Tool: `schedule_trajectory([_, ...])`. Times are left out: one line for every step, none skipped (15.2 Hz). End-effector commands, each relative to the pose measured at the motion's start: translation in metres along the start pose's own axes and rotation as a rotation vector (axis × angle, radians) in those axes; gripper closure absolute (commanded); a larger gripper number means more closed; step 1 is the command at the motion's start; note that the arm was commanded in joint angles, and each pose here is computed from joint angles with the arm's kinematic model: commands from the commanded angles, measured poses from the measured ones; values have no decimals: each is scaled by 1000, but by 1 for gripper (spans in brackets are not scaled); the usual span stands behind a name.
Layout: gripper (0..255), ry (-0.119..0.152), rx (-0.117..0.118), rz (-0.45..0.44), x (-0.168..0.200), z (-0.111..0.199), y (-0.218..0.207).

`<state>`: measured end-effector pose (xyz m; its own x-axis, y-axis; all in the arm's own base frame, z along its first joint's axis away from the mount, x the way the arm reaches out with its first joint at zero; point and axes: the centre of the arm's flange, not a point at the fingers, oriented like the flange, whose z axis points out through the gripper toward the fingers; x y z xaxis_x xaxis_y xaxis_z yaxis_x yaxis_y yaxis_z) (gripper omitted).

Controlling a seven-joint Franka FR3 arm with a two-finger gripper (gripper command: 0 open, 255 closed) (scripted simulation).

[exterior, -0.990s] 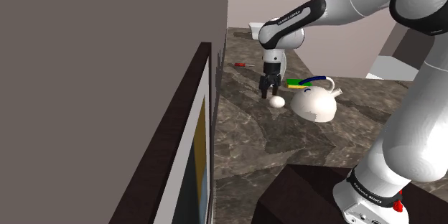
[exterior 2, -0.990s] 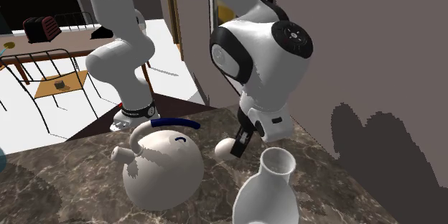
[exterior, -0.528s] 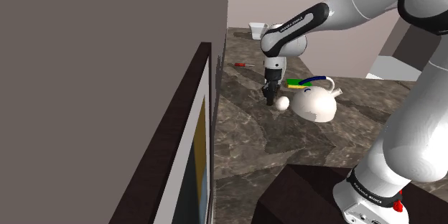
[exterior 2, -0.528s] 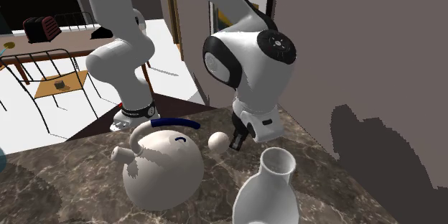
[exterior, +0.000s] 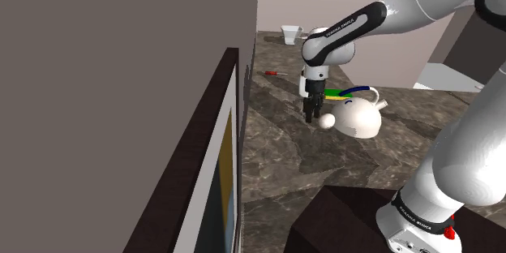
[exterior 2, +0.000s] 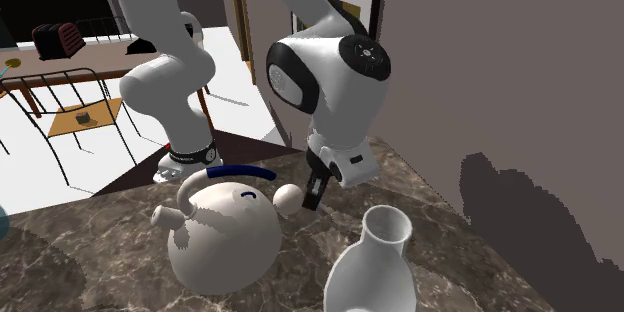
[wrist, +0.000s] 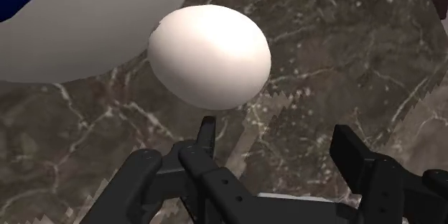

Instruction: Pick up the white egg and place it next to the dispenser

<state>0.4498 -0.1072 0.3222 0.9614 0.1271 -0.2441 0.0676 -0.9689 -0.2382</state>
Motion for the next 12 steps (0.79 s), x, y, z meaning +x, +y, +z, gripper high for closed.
schedule_trajectory([0,58,-64,-198,-30,-9,-1])
schedule_trajectory([0,90,-98,-302,-46,-13,1])
schedule_trajectory([0,122,-132,-406,-63,-17,5])
schedule_trajectory([0,154,-166,-510,-78,-21,10])
schedule_trajectory([0,167,-179,-550,-84,-23,13])
schedule_trajectory([0,167,-179,-550,-83,-18,13])
schedule_trajectory([0,167,-179,-550,-82,-12,14])
schedule_trajectory([0,167,-179,-550,-81,-7,15])
schedule_trajectory([0,167,-179,-550,-80,-2,15])
schedule_trajectory([0,167,-179,-550,-79,3,16])
schedule_trajectory([0,167,-179,-550,-78,8,17])
schedule_trajectory([0,167,-179,-550,-76,16,18])
